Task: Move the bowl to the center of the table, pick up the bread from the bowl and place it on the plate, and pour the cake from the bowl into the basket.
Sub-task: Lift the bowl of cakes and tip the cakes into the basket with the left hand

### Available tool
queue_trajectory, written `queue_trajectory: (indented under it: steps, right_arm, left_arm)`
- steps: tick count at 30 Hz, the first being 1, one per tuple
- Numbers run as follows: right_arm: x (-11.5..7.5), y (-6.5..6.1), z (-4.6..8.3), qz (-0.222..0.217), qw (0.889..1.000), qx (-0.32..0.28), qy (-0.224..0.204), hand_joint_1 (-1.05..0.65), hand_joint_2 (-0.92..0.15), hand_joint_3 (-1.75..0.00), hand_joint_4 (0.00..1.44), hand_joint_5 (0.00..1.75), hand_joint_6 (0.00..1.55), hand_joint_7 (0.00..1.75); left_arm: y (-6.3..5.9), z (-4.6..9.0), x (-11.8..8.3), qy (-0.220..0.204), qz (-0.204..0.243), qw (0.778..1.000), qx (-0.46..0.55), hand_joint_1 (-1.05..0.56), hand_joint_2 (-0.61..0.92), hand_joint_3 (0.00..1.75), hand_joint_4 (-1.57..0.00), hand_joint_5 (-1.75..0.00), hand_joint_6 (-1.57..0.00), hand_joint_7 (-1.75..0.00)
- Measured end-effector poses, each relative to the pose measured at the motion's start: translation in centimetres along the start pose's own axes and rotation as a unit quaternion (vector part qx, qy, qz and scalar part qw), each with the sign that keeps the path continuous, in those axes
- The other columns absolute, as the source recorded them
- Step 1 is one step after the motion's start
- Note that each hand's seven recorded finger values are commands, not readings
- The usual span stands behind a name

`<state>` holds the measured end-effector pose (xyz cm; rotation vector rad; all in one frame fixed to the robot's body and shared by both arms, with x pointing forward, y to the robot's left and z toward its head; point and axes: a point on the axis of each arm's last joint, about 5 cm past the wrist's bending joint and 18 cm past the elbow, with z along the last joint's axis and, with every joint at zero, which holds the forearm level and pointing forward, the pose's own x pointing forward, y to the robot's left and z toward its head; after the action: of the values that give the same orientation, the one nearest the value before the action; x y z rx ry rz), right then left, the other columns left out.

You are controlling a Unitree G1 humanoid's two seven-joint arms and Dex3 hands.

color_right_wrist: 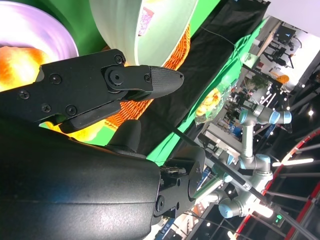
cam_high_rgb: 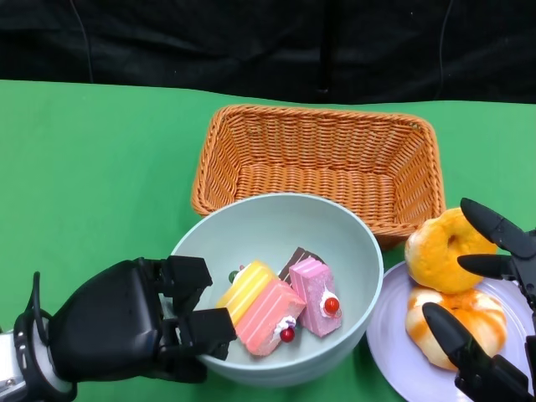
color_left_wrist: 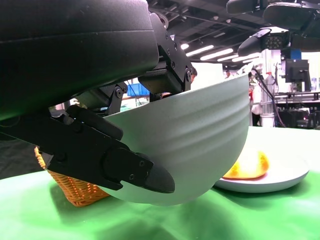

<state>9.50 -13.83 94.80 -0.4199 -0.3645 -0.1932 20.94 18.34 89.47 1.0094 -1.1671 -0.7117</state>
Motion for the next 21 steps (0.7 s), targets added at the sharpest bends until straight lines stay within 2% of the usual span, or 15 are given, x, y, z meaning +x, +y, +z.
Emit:
queue_trajectory:
  steps: [1,3,6,9,11,15,21]
  right_arm:
    - [-0.1,0.2,-0.3,0.006,1.0,0.002,0.003,-0.44,-0.92,-0.38,0.08,1.25,0.0,0.76]
    - [-0.4,0.5,-0.9,0.018,1.0,0.003,0.015,-0.38,-0.92,-0.37,0.06,1.24,0.0,0.76]
    - [-0.8,0.9,-1.4,0.033,0.999,0.004,0.026,-0.35,-0.92,-0.38,0.06,1.23,0.0,0.75]
    - [-1.4,1.2,-1.8,0.049,0.998,0.003,0.035,-0.33,-0.92,-0.38,0.05,1.22,0.0,0.73]
    - [-1.7,1.3,-1.9,0.059,0.997,0.006,0.039,-0.32,-0.92,-0.39,0.05,1.22,0.0,0.73]
    - [-1.9,1.4,-2.0,0.063,0.997,0.008,0.043,-0.3,-0.92,-0.39,0.05,1.21,0.0,0.72]
    - [-1.9,1.5,-2.1,0.068,0.997,0.01,0.044,-0.31,-0.92,-0.4,0.05,1.21,0.0,0.71]
  left_arm:
    - [0.3,0.2,0.4,-0.002,0.014,1.0,-0.015,-0.2,0.58,0.92,-0.94,-1.75,-0.66,-1.75]
    - [0.8,0.1,1.9,0.003,0.047,0.998,-0.047,-0.24,0.54,1.14,-0.96,-1.75,-0.7,-1.75]
    - [0.8,-0.4,4.5,0.027,0.082,0.991,-0.1,-0.25,0.49,1.27,-0.97,-1.75,-0.74,-1.75]
    - [1.1,-1.1,7.0,0.052,0.095,0.982,-0.157,-0.26,0.47,1.31,-0.96,-1.75,-0.75,-1.75]
    - [1.8,-1.7,8.3,0.06,0.1,0.974,-0.193,-0.27,0.46,1.31,-0.96,-1.75,-0.75,-1.75]
    - [2.6,-2.3,8.9,0.062,0.106,0.969,-0.215,-0.29,0.45,1.3,-0.96,-1.75,-0.75,-1.75]
    - [2.1,-2.6,9.5,0.084,0.113,0.956,-0.257,-0.23,0.39,1.39,-0.97,-1.75,-0.78,-1.75]
